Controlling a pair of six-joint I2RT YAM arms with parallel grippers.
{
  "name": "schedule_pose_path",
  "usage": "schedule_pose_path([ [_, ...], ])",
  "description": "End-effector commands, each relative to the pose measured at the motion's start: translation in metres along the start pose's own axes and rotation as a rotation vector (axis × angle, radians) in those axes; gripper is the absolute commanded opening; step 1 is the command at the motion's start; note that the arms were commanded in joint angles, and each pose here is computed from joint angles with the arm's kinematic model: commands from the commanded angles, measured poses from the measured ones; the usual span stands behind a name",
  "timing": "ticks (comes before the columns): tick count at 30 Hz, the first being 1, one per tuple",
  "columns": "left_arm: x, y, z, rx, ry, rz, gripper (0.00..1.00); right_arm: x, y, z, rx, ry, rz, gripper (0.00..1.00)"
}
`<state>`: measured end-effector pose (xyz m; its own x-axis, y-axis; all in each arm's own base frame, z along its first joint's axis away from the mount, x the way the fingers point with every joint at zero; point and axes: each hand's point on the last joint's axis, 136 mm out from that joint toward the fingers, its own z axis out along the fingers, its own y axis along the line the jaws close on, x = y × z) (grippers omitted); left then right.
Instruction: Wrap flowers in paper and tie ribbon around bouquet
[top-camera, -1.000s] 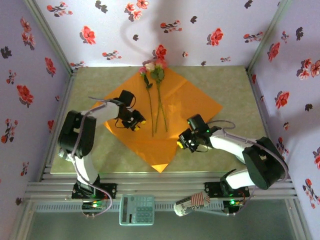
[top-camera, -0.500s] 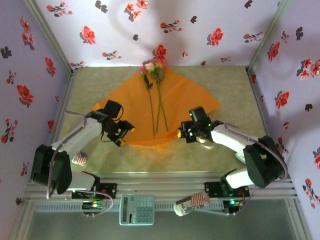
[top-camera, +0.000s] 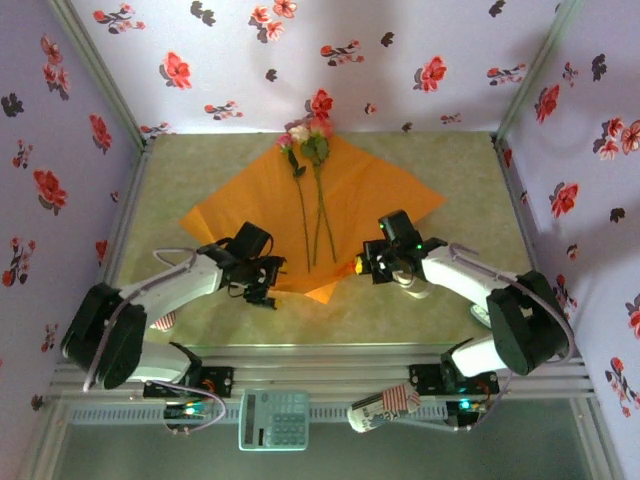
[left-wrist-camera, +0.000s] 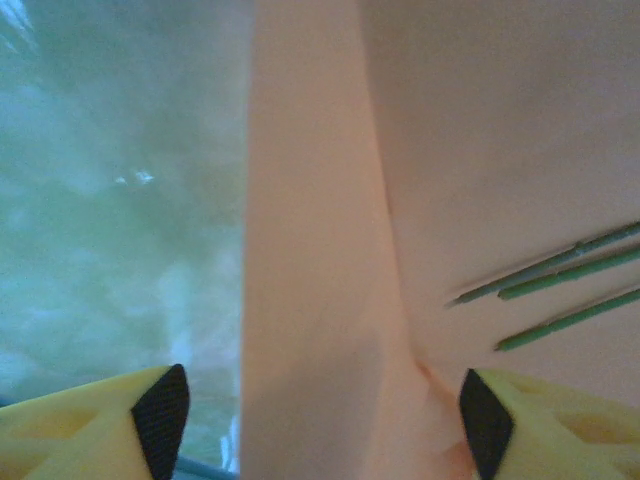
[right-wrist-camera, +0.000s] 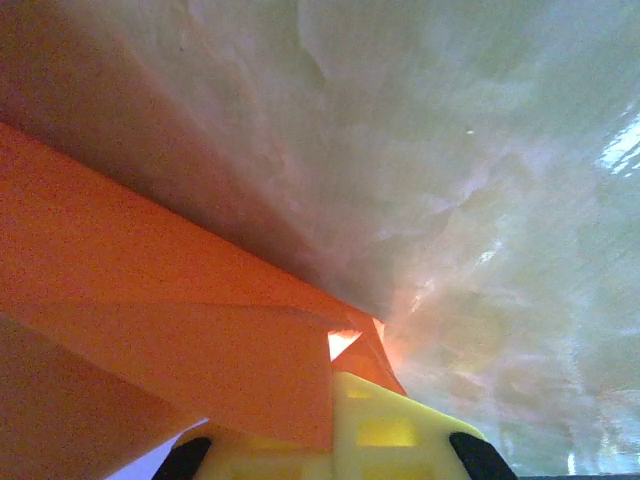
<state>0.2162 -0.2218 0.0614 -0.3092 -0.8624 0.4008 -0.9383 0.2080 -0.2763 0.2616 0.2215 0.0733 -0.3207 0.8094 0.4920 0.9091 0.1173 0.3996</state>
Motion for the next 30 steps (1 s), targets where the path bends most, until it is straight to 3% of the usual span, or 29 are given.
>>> schedule_pose_path([
  [1, 0.011, -0.017, 0.005, 0.046, 0.002, -0.098, 0.66, -0.007, -0.010, -0.005, 0.017, -0.023, 0.034, 0.00],
  [3, 0.010, -0.021, 0.013, 0.065, 0.012, -0.119, 0.50, -0.008, -0.009, -0.005, 0.011, -0.021, 0.017, 0.00],
  [7, 0.008, -0.033, 0.020, 0.109, 0.010, -0.149, 0.00, -0.013, -0.003, -0.015, 0.039, -0.057, -0.129, 0.01],
  [11, 0.005, -0.043, 0.016, 0.132, 0.013, -0.156, 0.00, -0.027, 0.005, -0.036, 0.023, -0.133, -0.389, 0.41],
  [14, 0.001, -0.051, 0.013, 0.143, 0.019, -0.161, 0.00, -0.035, 0.009, -0.050, -0.071, -0.166, -0.515, 0.61],
  [16, -0.002, -0.056, 0.012, 0.147, 0.026, -0.161, 0.00, -0.038, 0.004, -0.057, -0.117, -0.179, -0.560, 0.67],
  [24, -0.001, -0.075, 0.015, 0.153, 0.088, -0.143, 0.00, -0.024, -0.022, -0.060, -0.267, -0.105, -0.680, 0.67],
  [30, 0.001, -0.084, 0.009, 0.137, 0.109, -0.112, 0.00, -0.009, -0.030, -0.048, -0.253, -0.071, -0.706, 0.68],
])
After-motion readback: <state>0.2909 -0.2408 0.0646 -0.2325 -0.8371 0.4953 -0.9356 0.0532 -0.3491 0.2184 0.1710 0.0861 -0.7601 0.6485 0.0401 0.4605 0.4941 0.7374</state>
